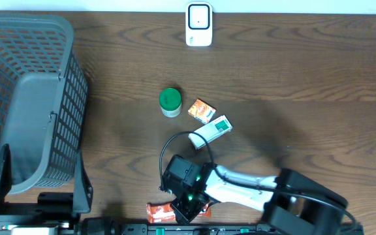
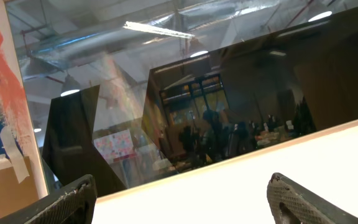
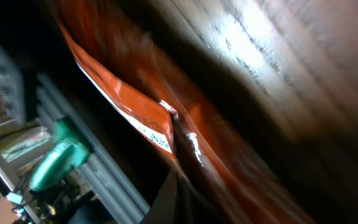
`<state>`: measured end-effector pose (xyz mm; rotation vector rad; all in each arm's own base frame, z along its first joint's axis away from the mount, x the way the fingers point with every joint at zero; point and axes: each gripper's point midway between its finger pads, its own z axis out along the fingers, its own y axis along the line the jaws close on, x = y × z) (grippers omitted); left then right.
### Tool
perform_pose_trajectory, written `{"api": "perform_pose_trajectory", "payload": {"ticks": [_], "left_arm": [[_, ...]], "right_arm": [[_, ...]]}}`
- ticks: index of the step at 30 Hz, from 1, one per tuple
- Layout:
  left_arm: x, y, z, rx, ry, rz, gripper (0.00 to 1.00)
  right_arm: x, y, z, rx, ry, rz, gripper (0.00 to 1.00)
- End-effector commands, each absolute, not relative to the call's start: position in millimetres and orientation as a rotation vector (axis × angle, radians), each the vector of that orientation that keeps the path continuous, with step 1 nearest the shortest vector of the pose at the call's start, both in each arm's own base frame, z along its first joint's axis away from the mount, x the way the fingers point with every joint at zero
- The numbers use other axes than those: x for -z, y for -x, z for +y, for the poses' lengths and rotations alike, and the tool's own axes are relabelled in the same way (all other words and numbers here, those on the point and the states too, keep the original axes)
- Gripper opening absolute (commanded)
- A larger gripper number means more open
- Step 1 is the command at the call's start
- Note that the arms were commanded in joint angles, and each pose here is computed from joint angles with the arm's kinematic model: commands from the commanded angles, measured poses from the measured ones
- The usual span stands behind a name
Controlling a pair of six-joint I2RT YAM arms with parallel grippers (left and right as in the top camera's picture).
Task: Scan the item barcode
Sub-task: 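Move the right gripper down over the red Top bar at the front edge, then grasp the red Top bar with the right gripper and lift it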
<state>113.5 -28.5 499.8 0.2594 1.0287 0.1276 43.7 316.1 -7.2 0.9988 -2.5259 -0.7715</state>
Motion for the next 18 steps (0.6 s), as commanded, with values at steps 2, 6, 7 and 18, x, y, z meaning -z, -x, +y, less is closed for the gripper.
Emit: {"api": "perform_pose_trajectory", "payload": {"ticks": [2,6,7,18], "left_arm": [[-499.9,-111.2,-30.2,-0.122,-0.265,1.022,0.87],[-499.9,-111.2,-30.2,-0.122,-0.265,1.022,0.87],[-499.9,-111.2,-30.2,-0.122,-0.265,1.022,0.87],[-497.8,-112.4,-30.1,-0.121,-0.265,1.032,0.87]], "right_arm": [[26.8,-47.3,307.8,0.68,-0.933,-2.551,0.01],[27.6,-75.5,305.5,0.679,-0.864,-2.63,0.01],[27.1,-84.4,304.6,0.684,-0.836,-2.65,0.01],[9.5,-168.6,321.3,0.978,-0.626,-2.803,0.01]]}}
